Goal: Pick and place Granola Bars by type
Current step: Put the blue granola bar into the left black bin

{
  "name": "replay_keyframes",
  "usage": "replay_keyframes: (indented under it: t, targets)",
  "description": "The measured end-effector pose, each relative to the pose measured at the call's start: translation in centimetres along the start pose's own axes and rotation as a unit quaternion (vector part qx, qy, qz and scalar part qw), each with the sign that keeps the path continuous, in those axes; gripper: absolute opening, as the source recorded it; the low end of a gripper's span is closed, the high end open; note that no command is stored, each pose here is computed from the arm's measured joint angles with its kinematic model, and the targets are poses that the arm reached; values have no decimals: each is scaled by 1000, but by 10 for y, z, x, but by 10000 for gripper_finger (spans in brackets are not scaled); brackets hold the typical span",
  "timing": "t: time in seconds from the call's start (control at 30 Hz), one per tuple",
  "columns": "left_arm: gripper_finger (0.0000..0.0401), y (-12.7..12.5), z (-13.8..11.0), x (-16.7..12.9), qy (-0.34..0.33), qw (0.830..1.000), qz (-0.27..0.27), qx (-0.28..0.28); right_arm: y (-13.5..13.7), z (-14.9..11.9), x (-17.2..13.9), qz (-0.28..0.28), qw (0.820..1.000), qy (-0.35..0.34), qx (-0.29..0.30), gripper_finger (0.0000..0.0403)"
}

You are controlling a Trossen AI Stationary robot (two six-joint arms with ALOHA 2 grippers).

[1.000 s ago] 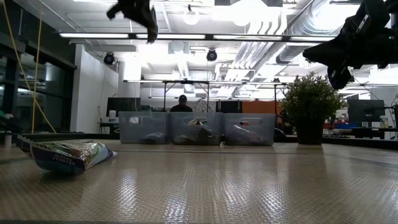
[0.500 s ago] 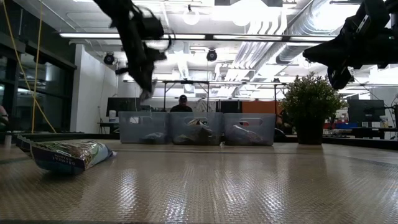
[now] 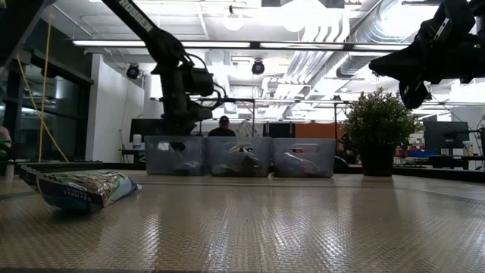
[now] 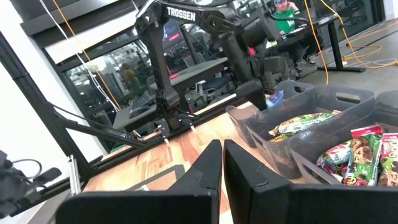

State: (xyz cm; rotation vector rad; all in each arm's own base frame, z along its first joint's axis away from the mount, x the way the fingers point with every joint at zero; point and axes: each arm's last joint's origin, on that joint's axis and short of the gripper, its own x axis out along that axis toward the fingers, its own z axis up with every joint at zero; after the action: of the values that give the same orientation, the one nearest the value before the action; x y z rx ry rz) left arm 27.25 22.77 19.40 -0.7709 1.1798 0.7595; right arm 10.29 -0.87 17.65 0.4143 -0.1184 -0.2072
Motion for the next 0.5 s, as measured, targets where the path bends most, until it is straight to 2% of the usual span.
replay_keyframes:
  t: [0.23, 0.5]
  targets:
    - [43, 0, 1, 12, 14, 1000, -1, -8, 0, 0, 0, 0, 1000, 0, 0, 0]
    - [124, -1, 1, 13, 22, 1000, -19, -10, 0, 0, 0, 0, 1000, 0, 0, 0]
